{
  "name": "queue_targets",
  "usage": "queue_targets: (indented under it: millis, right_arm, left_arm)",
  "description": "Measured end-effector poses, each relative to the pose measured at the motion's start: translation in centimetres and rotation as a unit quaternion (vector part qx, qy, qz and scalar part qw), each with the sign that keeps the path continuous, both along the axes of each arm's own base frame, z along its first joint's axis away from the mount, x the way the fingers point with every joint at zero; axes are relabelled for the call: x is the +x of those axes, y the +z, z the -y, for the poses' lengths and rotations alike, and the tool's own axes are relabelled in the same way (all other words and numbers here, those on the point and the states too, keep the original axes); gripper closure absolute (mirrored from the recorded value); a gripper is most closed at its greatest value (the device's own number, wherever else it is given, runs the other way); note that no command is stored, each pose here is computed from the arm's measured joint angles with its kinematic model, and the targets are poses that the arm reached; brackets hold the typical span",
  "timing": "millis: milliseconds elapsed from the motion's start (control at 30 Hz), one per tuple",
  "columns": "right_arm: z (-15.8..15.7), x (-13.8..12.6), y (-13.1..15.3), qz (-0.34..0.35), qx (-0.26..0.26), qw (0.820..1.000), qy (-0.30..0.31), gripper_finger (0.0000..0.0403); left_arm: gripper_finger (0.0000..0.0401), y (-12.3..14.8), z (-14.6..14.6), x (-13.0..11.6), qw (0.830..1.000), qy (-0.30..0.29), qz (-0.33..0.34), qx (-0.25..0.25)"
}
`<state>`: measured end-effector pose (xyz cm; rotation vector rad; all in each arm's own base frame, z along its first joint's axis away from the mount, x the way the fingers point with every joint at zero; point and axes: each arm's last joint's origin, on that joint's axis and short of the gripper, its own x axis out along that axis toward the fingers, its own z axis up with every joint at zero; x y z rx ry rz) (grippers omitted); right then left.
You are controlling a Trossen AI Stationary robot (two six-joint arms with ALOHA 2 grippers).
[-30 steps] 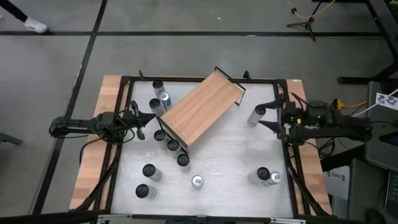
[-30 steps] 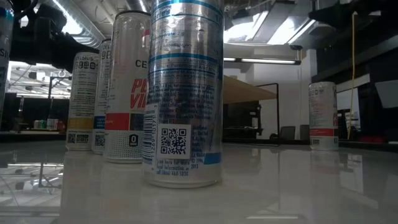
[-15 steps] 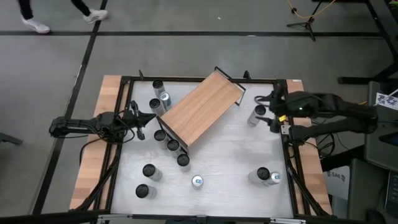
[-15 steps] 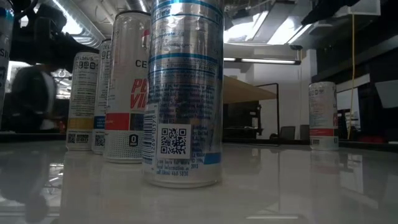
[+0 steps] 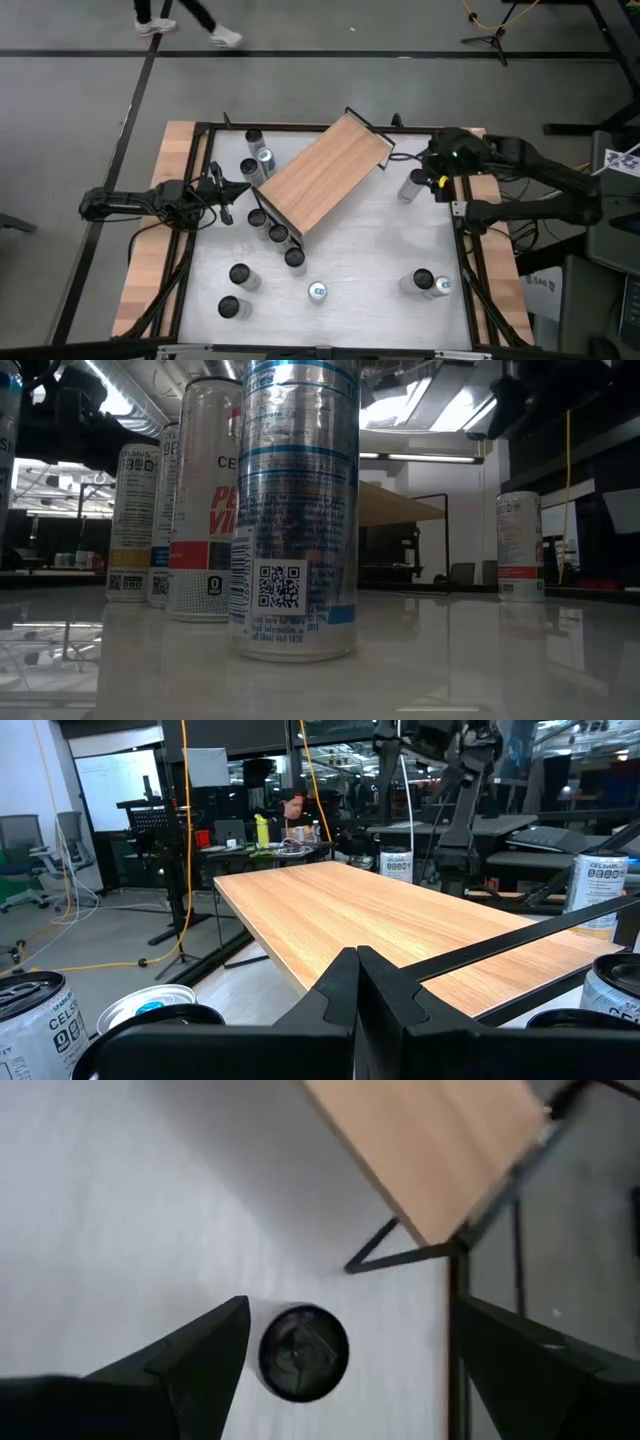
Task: Place canned beverage on shelf
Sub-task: Put the white-pink soda can on the shelf
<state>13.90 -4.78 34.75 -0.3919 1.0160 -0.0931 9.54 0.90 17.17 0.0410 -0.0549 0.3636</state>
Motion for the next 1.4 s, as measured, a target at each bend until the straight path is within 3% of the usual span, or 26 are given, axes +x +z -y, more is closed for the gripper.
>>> queue_targets:
  millis: [233, 567, 1000, 1400]
  right_arm:
    - [2.2, 0.4, -0.7, -0.02, 0.03, 0.999, 0.025, 0.0063]
    - [4.0, 1.5, -3.2, -0.127, 0.09, 0.987, 0.048, 0.0063]
    - [5.4, 3.8, -5.6, -0.192, 0.116, 0.973, 0.063, 0.0063]
    - [5.6, 3.8, -6.3, -0.241, 0.116, 0.962, 0.052, 0.0063]
  left_arm:
    - [0.0401, 0.0, 0.0, 0.0, 1.0, 0.0, 0.0, 0.0]
    - [0.0401, 0.0, 0.0, 0.0, 1.0, 0.0, 0.0, 0.0]
    - [0.0401, 0.0, 0.0, 0.0, 1.0, 0.0, 0.0, 0.0]
    - [0.0401, 0.0, 0.0, 0.0, 1.0, 0.0, 0.0, 0.0]
